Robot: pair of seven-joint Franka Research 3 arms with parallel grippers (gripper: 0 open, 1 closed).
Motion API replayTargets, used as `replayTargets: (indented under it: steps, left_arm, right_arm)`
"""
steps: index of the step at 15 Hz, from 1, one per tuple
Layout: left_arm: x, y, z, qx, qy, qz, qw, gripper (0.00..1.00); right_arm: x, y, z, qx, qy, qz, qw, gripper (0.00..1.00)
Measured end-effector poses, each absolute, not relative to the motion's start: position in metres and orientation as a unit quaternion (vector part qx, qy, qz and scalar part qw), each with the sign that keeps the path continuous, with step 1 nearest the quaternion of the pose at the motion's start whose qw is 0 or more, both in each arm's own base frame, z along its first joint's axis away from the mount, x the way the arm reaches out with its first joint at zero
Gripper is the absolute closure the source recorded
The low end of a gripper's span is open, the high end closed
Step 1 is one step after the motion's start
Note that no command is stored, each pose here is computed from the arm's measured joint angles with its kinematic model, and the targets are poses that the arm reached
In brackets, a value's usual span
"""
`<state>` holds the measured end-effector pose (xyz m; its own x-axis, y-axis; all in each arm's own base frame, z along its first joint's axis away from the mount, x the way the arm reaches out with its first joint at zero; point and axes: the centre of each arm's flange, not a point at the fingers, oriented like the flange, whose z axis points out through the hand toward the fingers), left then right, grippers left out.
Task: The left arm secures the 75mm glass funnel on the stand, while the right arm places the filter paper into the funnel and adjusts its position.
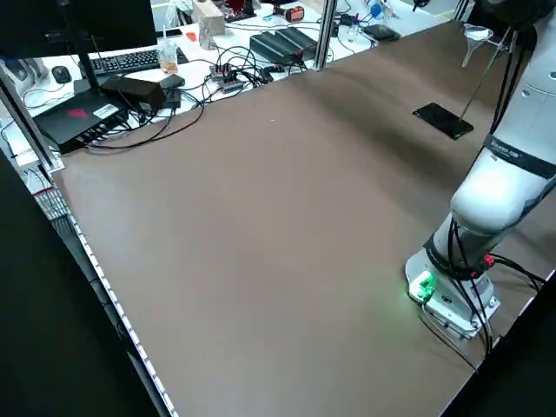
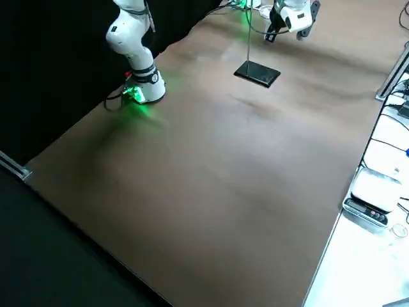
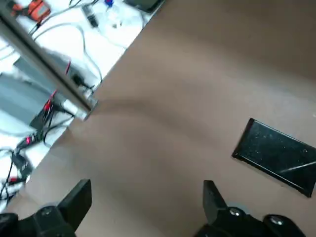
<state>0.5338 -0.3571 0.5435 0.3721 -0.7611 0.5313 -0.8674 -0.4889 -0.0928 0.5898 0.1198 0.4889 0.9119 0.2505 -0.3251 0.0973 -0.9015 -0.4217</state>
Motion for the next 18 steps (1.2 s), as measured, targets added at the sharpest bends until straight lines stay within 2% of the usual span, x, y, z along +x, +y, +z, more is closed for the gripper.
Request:
replayTargets:
  steps: [3, 5, 11, 14, 15, 18]
  left_arm:
    - [0.532, -0.356, 0.554, 0.866, -0.436, 0.228, 0.091, 0.0]
    - [0.53, -0.352, 0.562, 0.901, -0.383, 0.187, 0.088, 0.0]
    - [0.529, -0.315, 0.56, 0.963, -0.258, 0.059, 0.058, 0.0]
    - [0.532, -0.283, 0.554, 0.975, -0.223, 0.002, 0.026, 0.0]
    - [0.535, -0.269, 0.553, 0.977, -0.211, -0.014, 0.015, 0.0]
    - [0.551, -0.199, 0.556, 0.986, -0.155, -0.059, 0.002, 0.0]
  right_arm:
    - [0.594, 0.076, 0.494, -0.964, -0.085, 0.175, 0.181, 0.57]
    - [0.591, 0.039, 0.511, -0.975, -0.076, 0.162, 0.133, 0.56]
    - [0.567, 0.02, 0.551, -0.981, -0.063, 0.163, 0.085, 0.52]
    - [0.567, 0.019, 0.554, -0.984, -0.056, 0.16, 0.056, 0.51]
    - [0.565, 0.019, 0.558, -0.985, -0.054, 0.157, 0.053, 0.47]
    - [0.557, 0.018, 0.576, -0.988, -0.045, 0.14, 0.051, 0.46]
